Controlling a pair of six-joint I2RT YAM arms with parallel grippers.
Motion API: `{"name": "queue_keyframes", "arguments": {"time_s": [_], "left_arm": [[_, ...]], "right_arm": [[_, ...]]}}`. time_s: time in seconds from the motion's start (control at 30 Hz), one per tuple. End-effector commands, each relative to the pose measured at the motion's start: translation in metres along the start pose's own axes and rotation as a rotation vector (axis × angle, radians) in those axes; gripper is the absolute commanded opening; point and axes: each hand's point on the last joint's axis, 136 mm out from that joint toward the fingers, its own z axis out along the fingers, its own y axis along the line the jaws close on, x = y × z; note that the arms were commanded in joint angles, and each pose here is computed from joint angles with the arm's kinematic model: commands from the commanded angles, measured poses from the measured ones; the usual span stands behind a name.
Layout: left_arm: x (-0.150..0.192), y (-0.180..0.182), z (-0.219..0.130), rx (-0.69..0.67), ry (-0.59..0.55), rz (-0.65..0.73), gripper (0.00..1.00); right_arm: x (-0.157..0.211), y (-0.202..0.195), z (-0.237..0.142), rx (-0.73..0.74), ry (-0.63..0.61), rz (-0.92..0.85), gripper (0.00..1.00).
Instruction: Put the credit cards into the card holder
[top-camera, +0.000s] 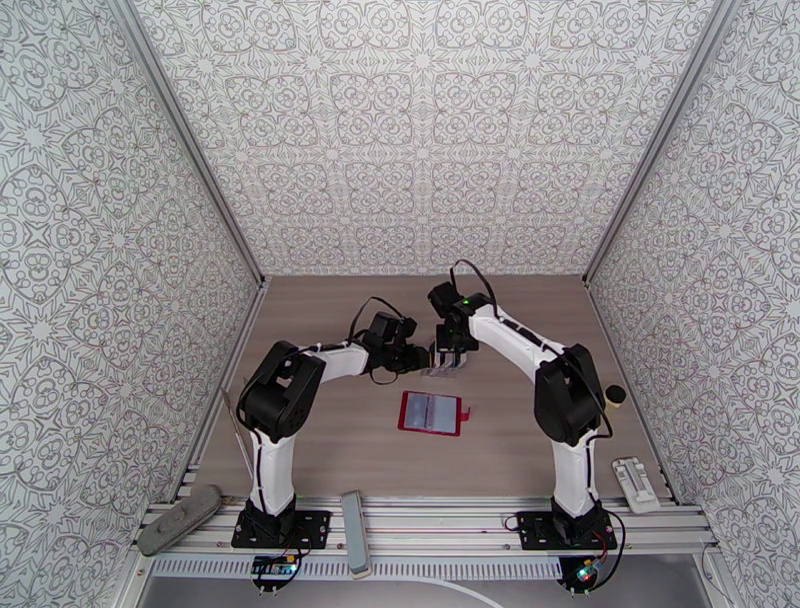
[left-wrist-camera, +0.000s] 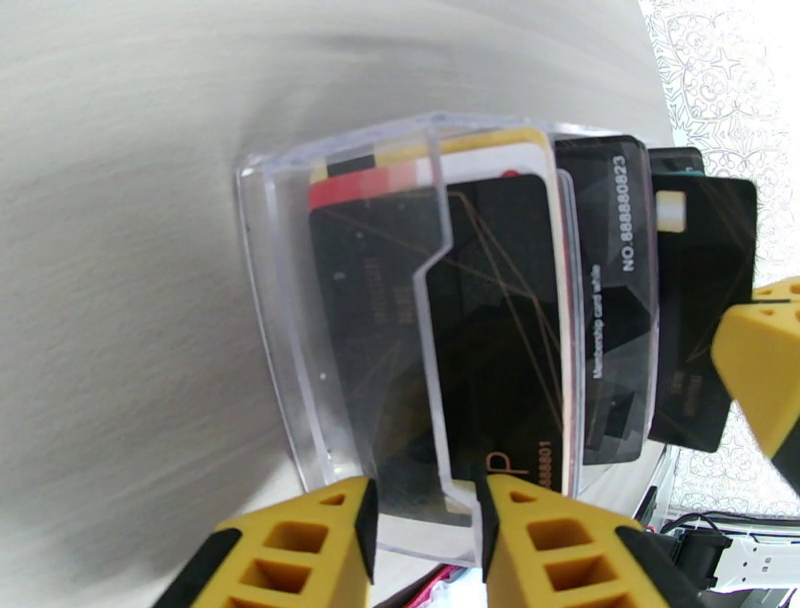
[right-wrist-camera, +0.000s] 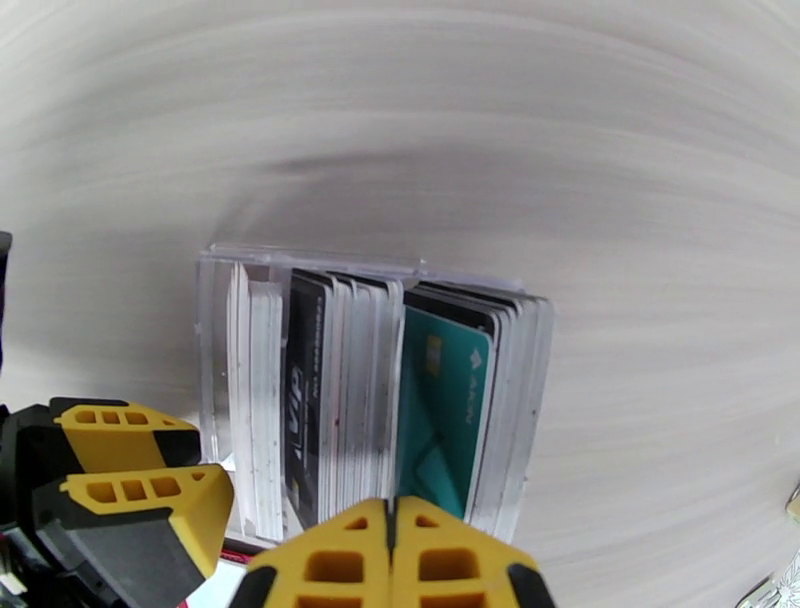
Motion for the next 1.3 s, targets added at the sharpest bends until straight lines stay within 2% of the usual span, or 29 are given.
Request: {"name": "queue_keyframes", "arguments": {"time_s": [0.0,0.57,0.93,1.27], "left_arm": [[0.013,0.020,0.010,-0.019,0.033,-0.051,0.33],[0.006,-0.003,0.004,0.084,-0.003,-0.007,0.35],[0.001,-0.020,-0.007,0.137,-0.047,0.038,0.38],[-0.002,-0.030,-0.020,0.133,-0.079,0.093,0.38]], "right_arm": [[-0.020,0.000,-0.032,-0.019,-0.079,0.029,0.00],[-0.028,-0.018,-0.082,-0.031,-0.168,0.055,0.00],[-0.011,-0.022,-0.102,-0.101,-0.192,0.065,0.00],[0.016,-0.023,-0.120,-0.195,-0.215,0.066,0.00]]}}
